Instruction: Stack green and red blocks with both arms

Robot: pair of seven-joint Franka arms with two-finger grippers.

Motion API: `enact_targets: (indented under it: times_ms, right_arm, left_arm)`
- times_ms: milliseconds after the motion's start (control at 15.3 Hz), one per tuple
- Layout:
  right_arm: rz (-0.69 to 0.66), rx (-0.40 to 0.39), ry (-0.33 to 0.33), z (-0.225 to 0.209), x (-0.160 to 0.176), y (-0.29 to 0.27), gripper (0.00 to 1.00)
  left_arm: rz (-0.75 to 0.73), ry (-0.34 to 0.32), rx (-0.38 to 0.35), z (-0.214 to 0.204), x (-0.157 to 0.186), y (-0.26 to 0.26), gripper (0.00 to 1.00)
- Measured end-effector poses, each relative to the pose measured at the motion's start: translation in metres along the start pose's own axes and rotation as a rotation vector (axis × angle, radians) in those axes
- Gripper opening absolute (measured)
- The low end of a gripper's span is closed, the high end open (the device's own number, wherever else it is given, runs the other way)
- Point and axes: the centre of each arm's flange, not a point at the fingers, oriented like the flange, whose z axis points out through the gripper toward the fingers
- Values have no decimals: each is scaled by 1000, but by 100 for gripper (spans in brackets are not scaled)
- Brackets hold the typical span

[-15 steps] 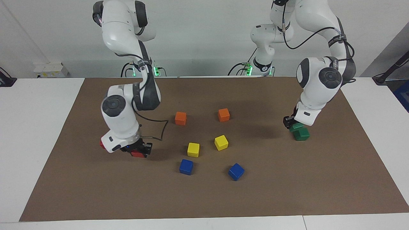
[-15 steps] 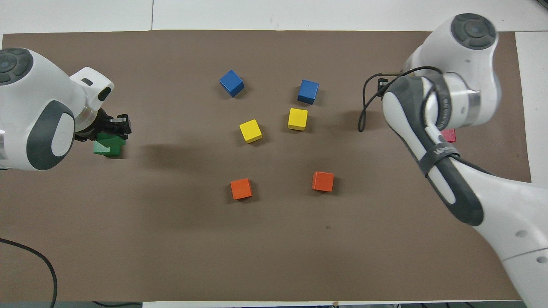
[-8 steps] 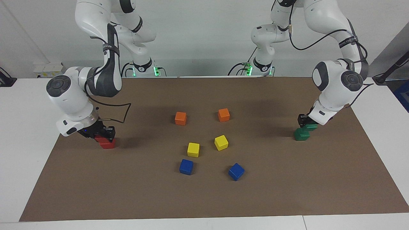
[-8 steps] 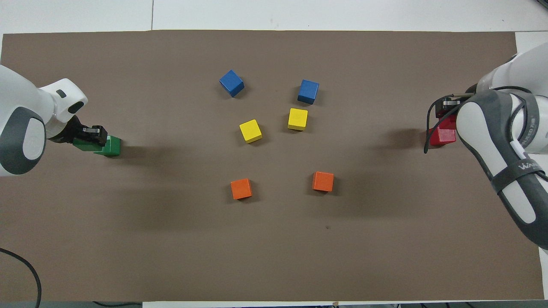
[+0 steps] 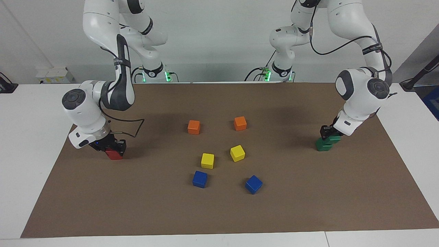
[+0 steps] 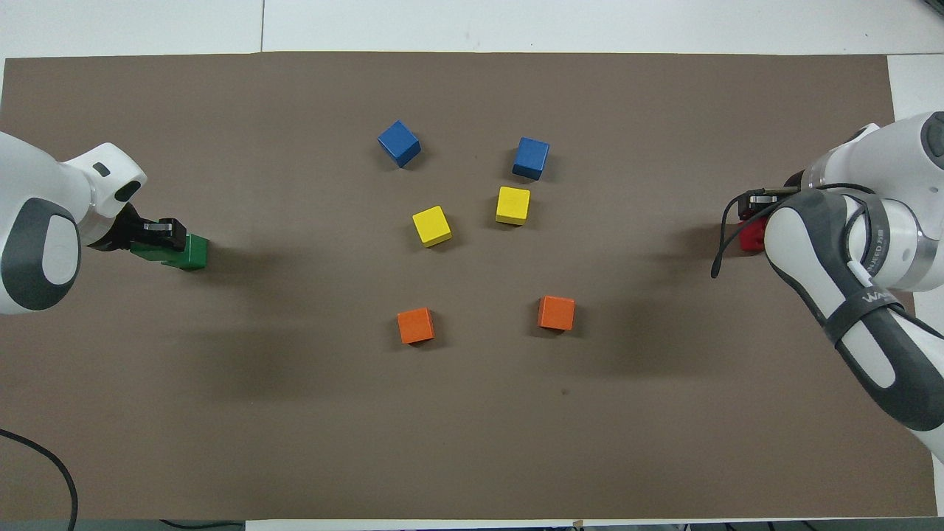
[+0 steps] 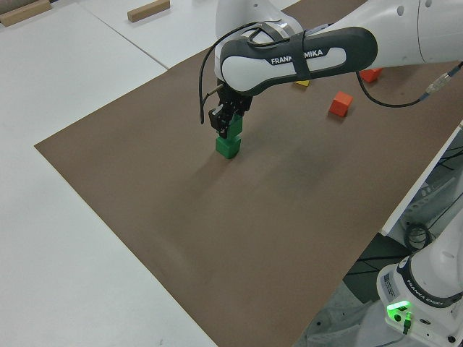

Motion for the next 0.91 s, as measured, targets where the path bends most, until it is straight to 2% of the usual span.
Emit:
enact_targets:
  times_ms: [587,913]
  right_arm:
    - [-11,0,-8,4,-3,4,55]
    - [-7,-1,28,5,-8,10,55]
  left_arm:
    - [-1,9,-1,10,-2,0,55]
    - [-1,10,-2,14,-3,0,55]
